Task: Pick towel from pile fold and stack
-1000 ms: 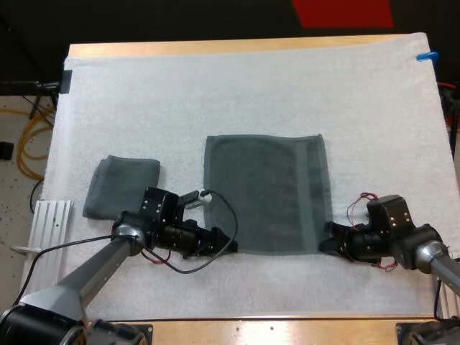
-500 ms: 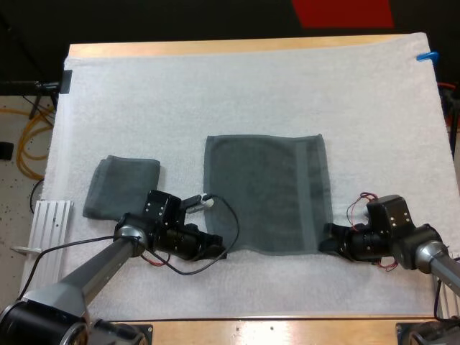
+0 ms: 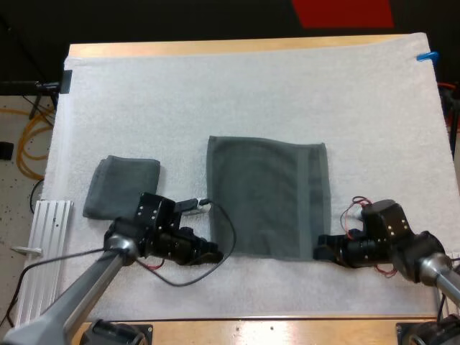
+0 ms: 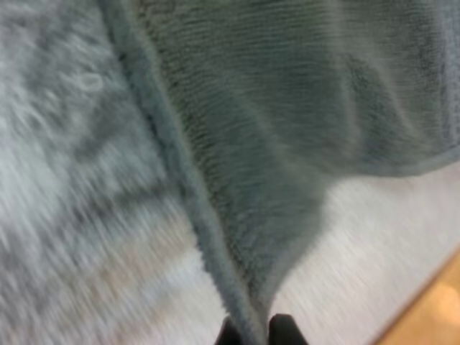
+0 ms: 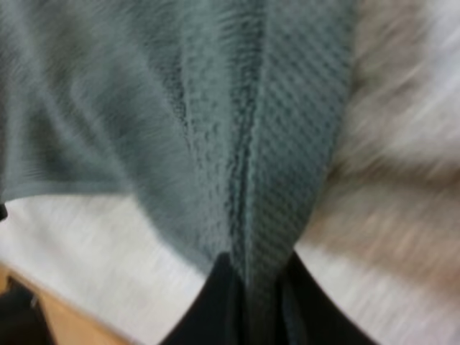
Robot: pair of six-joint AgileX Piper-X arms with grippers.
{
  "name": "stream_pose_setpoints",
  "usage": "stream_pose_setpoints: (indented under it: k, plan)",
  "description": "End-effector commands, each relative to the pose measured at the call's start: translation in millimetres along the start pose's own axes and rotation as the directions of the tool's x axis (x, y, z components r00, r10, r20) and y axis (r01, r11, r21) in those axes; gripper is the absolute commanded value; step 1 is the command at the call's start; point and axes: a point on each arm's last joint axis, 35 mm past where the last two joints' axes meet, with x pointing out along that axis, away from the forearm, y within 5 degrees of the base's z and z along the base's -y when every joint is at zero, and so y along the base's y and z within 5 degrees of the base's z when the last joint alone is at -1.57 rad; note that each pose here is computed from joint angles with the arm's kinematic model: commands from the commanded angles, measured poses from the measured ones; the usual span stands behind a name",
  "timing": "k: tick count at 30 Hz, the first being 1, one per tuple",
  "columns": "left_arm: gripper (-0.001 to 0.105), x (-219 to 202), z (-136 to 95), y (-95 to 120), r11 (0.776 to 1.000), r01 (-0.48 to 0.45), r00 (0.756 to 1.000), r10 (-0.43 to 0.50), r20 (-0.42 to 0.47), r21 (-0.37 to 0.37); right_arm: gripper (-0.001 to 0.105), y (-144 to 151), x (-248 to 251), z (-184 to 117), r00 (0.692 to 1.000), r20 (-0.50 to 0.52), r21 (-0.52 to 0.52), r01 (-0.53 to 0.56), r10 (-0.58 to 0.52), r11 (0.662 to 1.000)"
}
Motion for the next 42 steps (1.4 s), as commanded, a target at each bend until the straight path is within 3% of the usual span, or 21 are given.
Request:
stream_pose_setpoints:
  k: [1,7,9,14,23,28,34,42]
  plan:
    - [0.0,-4.9,-8.1,-3.5,1.0,-0.006,1.0,0.007,-0.018,0.01,0.0,7.8,-4.3,-3.6,1.0,-0.001,-0.003,-0.005,0.005,1.0]
    - [0.0,-23.6,-33.0,-10.9,0.998,-0.052,0.998,0.053,-0.018,0.034,0.0,37.6,-19.9,-14.0,0.996,0.077,-0.005,-0.039,0.04,0.999]
    - [0.0,-25.3,-33.3,-12.4,0.998,-0.048,0.999,0.048,0.0,0.048,0.0,40.9,-23.1,-15.2,0.994,0.106,-0.004,-0.03,0.03,1.0]
    - [0.0,-23.0,-18.9,-16.3,0.999,-0.021,0.996,0.017,0.084,0.048,0.0,39.4,-23.9,-10.8,0.987,0.16,0.118,-0.016,-0.003,0.993]
    - [0.0,-10.5,35.0,-7.9,0.996,0.087,0.964,-0.079,0.254,-0.023,0.0,42.4,-10.3,15.5,0.953,0.296,0.216,-0.128,0.06,0.968]
    - [0.0,-13.0,71.8,-4.3,0.983,0.185,0.934,-0.182,0.309,0.019,0.0,17.5,-2.6,35.9,0.937,0.349,0.333,-0.148,0.024,0.931]
    - [0.0,-12.5,107.1,3.0,0.98,0.196,0.913,-0.196,0.357,0.036,0.0,-6.5,0.4,58.3,0.909,0.414,0.367,-0.218,0.05,0.904]
    - [0.0,-11.8,141.2,5.2,0.981,0.191,0.904,-0.189,0.384,0.033,0.0,-19.0,11.7,82.3,0.891,0.45,0.362,-0.234,0.05,0.902]
